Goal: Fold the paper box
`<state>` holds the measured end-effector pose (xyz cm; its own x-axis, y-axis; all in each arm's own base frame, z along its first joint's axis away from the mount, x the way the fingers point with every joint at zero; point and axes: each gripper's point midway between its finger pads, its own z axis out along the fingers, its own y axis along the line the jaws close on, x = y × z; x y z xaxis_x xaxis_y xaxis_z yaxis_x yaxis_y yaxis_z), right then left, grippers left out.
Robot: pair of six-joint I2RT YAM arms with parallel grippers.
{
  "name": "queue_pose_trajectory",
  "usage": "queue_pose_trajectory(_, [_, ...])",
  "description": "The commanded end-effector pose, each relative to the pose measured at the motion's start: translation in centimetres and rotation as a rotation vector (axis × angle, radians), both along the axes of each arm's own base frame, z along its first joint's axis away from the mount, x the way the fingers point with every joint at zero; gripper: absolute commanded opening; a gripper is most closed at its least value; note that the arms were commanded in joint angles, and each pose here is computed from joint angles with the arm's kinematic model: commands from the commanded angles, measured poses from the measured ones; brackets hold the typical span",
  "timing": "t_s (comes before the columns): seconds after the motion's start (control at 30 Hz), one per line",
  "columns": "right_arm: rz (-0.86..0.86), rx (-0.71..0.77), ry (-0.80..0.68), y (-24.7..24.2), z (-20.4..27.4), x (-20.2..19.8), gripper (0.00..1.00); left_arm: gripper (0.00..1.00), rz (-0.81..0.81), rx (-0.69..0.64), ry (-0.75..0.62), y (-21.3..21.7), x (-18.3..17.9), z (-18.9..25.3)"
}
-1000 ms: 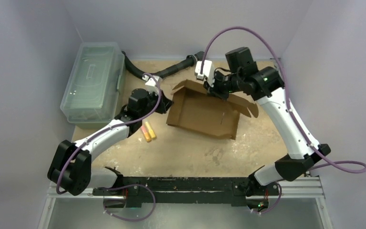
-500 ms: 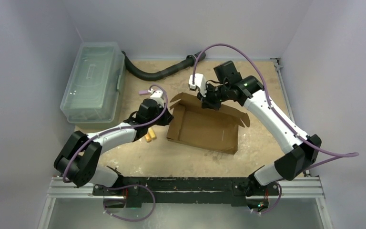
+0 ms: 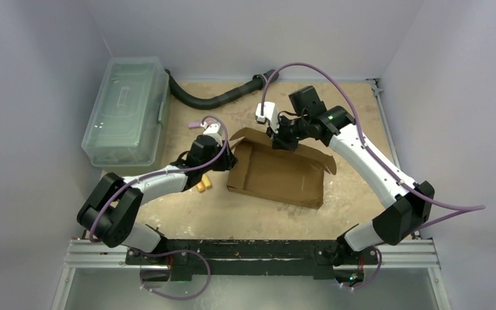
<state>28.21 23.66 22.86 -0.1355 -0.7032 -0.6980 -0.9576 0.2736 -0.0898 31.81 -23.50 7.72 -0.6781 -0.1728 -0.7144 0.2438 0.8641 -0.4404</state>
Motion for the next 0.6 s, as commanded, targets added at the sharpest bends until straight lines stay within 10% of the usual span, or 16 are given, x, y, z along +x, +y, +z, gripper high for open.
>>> queue_pose_trajectory(0.0, [0.022, 0.116, -0.056, 1.1, 3.1, -0.1, 0.00, 0.36, 0.003, 0.052, 0.103, 0.7, -1.7, -3.2])
queue_pose_trajectory(0.33, [0.019, 0.142, -0.045, 0.9, 3.8, 0.3, 0.00, 0.47, -0.015, 0.056, 0.124, 0.5, -2.4, -3.9])
queue_pose_trajectory(0.57, [-0.029, 0.138, -0.043, 0.5, 4.0, 1.8, 0.10, 0.08, -0.026, 0.105, 0.129, 0.4, -2.2, -5.0])
